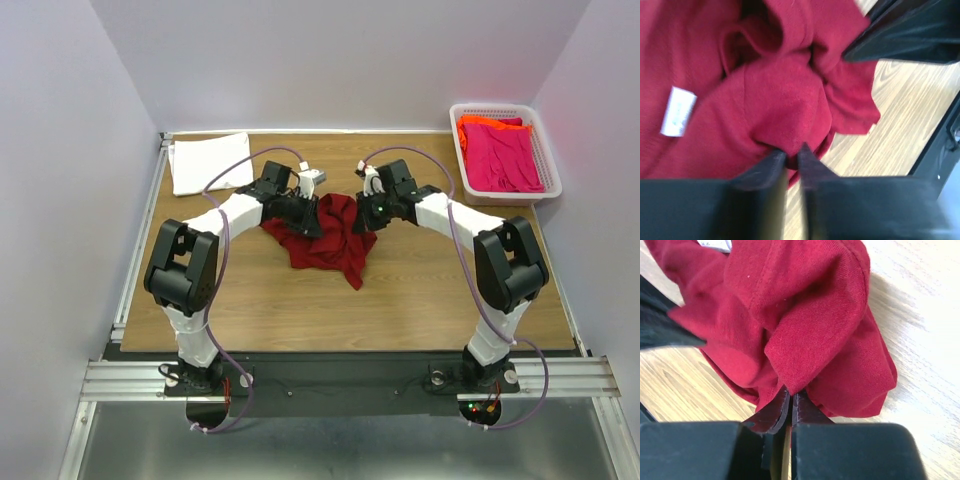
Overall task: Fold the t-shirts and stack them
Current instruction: Flatten the tshirt out
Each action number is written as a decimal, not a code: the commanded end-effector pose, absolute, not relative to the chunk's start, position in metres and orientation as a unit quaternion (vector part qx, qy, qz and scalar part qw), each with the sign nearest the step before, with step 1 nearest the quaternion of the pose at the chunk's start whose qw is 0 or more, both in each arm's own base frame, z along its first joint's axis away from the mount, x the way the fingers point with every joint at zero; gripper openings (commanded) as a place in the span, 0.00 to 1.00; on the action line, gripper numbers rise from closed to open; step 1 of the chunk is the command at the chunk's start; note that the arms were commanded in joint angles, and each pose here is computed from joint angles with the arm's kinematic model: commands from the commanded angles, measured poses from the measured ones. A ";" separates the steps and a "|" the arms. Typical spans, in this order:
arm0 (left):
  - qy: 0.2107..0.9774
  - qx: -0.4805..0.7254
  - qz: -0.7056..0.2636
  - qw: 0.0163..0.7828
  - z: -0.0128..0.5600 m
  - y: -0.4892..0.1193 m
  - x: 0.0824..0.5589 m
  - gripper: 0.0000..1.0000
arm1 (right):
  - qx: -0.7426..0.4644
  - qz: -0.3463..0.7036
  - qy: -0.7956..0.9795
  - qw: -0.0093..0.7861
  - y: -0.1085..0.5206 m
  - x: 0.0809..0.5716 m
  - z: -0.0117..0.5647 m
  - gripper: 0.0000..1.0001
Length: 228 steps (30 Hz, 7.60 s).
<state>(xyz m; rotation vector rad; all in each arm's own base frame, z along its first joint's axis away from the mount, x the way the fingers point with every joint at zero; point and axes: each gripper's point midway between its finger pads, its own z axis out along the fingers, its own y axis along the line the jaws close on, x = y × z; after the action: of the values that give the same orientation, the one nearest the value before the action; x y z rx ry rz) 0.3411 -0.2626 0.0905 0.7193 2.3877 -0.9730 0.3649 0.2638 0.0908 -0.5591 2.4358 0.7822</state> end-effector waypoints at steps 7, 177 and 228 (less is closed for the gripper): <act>0.833 0.237 -0.358 0.349 0.196 -0.231 0.374 0.00 | -0.194 0.295 0.852 0.387 0.224 0.395 0.195 0.00; 0.828 0.419 -0.018 0.371 0.183 -0.082 0.535 0.54 | -0.392 0.152 0.906 0.048 0.127 0.272 0.043 0.33; 0.953 0.147 0.018 0.264 0.075 0.057 0.380 0.53 | -0.314 -0.023 0.939 0.141 0.039 0.381 0.016 0.39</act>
<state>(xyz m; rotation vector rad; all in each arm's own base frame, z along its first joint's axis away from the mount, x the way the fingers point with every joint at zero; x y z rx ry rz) 0.3762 0.0512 0.0543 0.3659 2.6337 0.0832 0.3970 0.0762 0.0243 -0.8555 2.6345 0.0855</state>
